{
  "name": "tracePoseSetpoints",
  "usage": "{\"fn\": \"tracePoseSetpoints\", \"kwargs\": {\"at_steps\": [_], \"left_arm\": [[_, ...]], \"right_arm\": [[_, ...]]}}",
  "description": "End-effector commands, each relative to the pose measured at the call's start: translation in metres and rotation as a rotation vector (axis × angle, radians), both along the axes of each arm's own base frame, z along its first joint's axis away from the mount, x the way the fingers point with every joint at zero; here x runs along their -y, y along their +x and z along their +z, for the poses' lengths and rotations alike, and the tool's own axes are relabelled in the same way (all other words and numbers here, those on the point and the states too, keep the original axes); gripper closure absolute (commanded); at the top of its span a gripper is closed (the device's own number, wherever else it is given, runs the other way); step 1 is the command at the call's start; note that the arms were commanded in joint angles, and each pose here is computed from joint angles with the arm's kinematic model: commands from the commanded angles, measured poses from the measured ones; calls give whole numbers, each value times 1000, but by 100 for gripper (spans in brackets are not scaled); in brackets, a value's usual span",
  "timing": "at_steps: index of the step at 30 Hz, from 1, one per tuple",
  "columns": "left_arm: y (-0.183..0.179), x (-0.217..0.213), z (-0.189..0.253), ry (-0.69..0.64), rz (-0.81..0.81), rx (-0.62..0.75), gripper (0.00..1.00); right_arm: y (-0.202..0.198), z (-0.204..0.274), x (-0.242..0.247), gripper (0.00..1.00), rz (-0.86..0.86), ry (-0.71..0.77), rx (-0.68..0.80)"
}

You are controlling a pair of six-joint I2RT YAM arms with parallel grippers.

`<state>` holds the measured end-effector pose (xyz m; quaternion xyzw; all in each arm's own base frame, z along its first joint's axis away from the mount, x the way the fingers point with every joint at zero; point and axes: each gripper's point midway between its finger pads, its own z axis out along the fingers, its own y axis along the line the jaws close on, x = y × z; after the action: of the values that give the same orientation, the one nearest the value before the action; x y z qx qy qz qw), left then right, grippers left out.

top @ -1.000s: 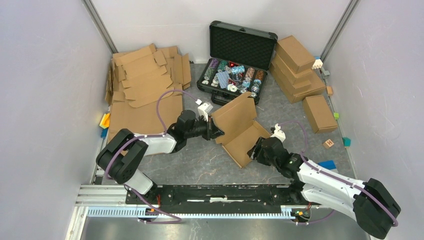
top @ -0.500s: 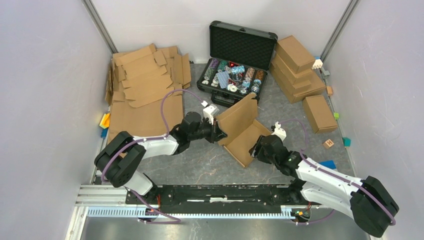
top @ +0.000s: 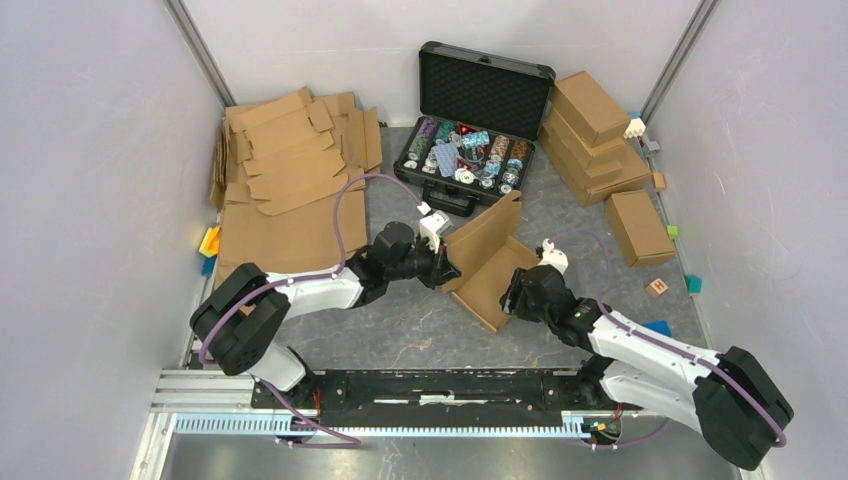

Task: Fold the paper box

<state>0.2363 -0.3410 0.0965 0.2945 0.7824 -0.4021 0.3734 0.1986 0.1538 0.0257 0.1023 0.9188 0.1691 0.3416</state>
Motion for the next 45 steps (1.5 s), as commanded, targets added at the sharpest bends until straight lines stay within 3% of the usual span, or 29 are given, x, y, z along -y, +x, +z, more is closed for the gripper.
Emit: {"fn": "tracePoseSetpoints", "kwargs": {"at_steps": [1, 4, 8, 12, 17, 22, 26, 31, 34, 40, 45], "left_arm": [[-42, 9, -16, 64, -151, -92, 89], [-40, 9, -20, 119, -135, -62, 85], [-27, -1, -24, 179, -29, -34, 62], [-18, -3, -21, 175, 49, -45, 50], [-10, -2, -13, 175, 89, -40, 51], [-1, -16, -14, 224, 144, -14, 52], [2, -19, -11, 241, 149, 11, 56], [6, -25, -4, 238, 177, 48, 73], [5, -25, 4, 209, 168, 71, 76], [8, -32, 4, 169, 225, 51, 54], [16, -51, 9, 130, 301, 23, 46]], "right_arm": [[27, 41, -34, 40, 85, 98, 128], [28, 43, -36, 40, 94, 97, 133], [28, 42, -35, 39, 94, 94, 132], [24, 40, -40, 38, 120, 114, 124], [26, 49, -45, 24, 204, 93, 174], [34, 61, -3, 2, 168, -153, 233], [32, 73, 19, 2, 207, -281, 286], [24, 84, 17, 2, 303, -285, 354], [32, 101, 11, 2, 307, -267, 401], [76, 146, -16, 2, 350, -191, 473], [124, 161, -24, 2, 403, -67, 498]]}}
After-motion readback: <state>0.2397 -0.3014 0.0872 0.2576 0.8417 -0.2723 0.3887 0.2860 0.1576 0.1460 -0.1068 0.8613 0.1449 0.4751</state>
